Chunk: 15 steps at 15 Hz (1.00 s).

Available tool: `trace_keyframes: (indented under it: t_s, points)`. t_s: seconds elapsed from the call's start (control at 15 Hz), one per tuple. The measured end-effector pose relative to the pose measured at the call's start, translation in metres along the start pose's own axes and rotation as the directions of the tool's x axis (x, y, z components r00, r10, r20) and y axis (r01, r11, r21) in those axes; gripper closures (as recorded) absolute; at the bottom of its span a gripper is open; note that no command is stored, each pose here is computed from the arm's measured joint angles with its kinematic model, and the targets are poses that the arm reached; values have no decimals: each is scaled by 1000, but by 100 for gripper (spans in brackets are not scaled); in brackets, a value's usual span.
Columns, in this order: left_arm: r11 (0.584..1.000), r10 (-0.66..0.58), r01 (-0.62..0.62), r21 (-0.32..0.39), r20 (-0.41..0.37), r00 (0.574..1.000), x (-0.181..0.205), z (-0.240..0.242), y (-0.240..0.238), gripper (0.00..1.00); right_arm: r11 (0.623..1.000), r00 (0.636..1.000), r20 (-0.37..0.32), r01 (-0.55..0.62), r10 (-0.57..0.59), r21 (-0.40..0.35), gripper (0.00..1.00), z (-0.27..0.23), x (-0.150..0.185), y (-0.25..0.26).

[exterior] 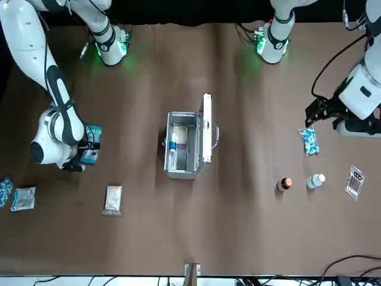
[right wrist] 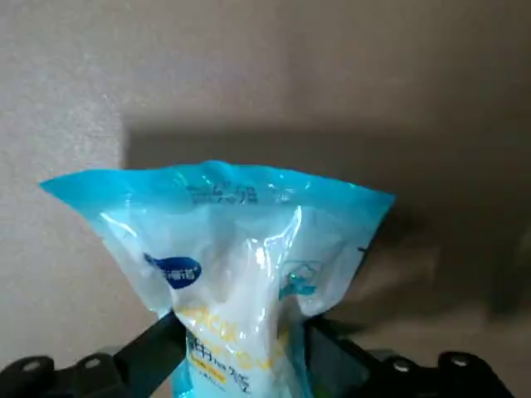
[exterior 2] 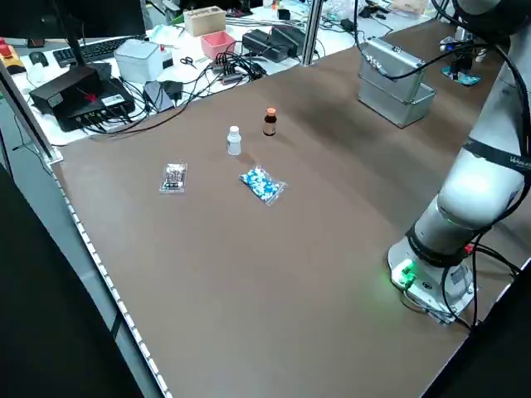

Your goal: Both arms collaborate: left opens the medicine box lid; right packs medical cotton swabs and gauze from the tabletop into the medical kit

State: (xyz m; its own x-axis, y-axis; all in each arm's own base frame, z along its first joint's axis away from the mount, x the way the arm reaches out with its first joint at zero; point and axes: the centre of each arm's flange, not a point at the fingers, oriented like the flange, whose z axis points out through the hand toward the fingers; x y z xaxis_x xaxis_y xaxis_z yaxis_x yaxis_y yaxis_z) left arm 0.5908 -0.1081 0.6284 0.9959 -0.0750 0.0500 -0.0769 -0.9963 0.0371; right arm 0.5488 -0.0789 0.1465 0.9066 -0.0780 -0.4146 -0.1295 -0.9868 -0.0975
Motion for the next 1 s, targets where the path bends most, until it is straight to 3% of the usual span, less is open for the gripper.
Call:
trace_keyframes:
  t_s: [0.13, 0.47, 0.8, 1.0]
  points:
    - [1000, 7, -7, -2, 7, 1000, 0, 4, 8, 0, 1000, 1000, 13, -14, 14, -1, 39, -4, 1, -6]
    - [1000, 4, -4, -3, 16, 1000, 2, 9, 2, 0, 1000, 999, 53, -2, 2, -2, 84, -33, 7, -28]
    - [1000, 6, -6, -4, 7, 1000, 2, 5, 3, 0, 1000, 1000, 17, -2, 3, -28, 87, -59, 17, -74]
    - [1000, 7, -7, -4, 6, 1000, 2, 4, 4, 0, 998, 1000, -7, -21, 21, -54, 87, -89, 19, -140]
